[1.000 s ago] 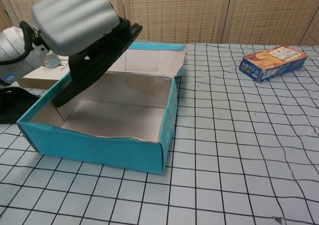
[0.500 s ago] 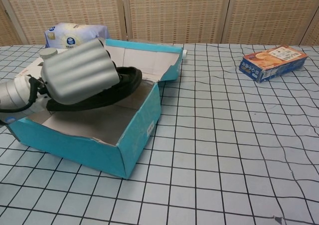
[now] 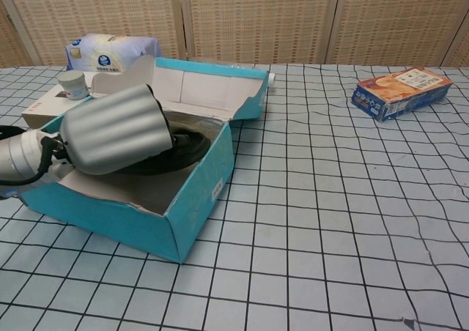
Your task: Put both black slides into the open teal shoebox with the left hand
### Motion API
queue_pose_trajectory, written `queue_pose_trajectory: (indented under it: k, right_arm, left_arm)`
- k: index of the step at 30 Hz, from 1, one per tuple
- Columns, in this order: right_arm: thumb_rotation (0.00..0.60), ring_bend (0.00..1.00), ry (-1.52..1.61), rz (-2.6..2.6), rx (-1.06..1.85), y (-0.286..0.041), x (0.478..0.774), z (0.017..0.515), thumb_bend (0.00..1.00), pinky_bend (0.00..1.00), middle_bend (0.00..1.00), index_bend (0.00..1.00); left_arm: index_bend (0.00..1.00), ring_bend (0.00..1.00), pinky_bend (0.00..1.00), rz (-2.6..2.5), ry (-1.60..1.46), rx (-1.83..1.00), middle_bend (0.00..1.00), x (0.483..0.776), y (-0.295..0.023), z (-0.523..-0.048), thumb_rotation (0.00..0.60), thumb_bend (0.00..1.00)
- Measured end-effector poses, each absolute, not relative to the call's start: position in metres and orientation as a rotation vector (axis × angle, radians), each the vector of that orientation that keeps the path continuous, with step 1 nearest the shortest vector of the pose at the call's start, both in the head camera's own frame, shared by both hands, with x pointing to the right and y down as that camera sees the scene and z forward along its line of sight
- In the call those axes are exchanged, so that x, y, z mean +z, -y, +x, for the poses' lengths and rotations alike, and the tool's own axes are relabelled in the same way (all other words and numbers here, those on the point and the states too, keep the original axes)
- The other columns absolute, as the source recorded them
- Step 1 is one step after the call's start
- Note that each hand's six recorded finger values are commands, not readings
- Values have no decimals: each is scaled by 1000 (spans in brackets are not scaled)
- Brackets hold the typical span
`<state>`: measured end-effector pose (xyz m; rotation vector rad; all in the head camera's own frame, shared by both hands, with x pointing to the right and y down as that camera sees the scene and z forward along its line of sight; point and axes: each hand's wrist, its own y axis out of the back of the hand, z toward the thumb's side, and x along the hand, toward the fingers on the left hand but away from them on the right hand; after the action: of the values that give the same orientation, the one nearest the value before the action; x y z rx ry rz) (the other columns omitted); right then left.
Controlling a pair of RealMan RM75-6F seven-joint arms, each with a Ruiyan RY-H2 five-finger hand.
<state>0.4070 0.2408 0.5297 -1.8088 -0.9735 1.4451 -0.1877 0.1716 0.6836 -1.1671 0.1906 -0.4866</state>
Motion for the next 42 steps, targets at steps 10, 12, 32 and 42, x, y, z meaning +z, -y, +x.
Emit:
queue_pose_trajectory:
  k: [10,12,32,42]
  right_arm:
    - [593,0,974,-1821,1437,-241,530,406,157,0,0,0]
    - [593,0,971,-1825,1439,-241,530,406,158,0,0,0]
    - [592,0,947,-1838,1444,-243,534,403,157,0,0,0]
    - [593,0,939,-1840,1443,-242,535,402,157,0,0,0]
  left_arm:
    - [884,900,951,-1198,-166,-526,998,708,-167,-185,600,606]
    - [882,898,949,-1220,-147,-521,995,713,-171,-183,600,603]
    - [0,98,447,-1366,-314,-494,88,690,-177,-171,600,464]
    - [16,120,308,-1495,-493,-628,150,657,-155,-183,600,455]
